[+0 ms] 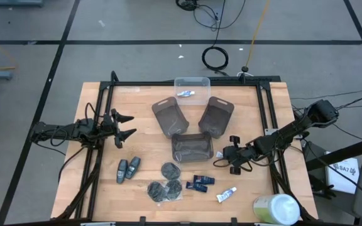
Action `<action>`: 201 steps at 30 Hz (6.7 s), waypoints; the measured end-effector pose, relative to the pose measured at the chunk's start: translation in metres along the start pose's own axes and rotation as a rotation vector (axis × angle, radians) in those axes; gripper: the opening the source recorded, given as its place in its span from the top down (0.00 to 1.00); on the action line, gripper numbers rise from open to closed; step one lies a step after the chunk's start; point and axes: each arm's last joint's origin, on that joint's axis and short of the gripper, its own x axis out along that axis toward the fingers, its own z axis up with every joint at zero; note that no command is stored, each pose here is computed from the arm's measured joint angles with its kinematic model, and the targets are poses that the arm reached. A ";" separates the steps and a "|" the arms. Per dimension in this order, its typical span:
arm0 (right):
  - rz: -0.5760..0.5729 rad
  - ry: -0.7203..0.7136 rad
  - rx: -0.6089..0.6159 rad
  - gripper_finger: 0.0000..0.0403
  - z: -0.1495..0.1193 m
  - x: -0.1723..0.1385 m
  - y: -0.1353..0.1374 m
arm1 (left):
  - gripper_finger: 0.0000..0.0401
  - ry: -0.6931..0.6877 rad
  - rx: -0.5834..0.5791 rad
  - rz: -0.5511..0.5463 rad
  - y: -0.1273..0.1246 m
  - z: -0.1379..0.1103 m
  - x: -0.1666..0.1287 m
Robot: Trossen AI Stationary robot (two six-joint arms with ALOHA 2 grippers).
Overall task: Pick & Place Travel size toiletries
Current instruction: Put the top white toothpaste tube into the white transparent bin, then put the white toothpaste tube into the white transparent bin
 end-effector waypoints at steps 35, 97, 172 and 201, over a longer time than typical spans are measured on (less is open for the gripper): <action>0.122 -0.786 -0.149 0.86 0.064 -0.075 -0.005 | 0.26 0.000 0.000 0.000 0.000 0.000 0.000; -0.375 -0.471 0.251 0.86 0.206 -0.019 -0.300 | 0.26 0.001 0.000 0.000 0.000 0.000 0.000; -0.318 -0.249 0.389 0.66 0.165 0.024 -0.306 | 0.26 0.000 0.000 0.000 0.000 0.000 0.000; 0.134 -0.424 0.138 0.69 0.157 -0.137 -0.119 | 0.26 0.001 0.000 0.000 0.000 0.000 0.000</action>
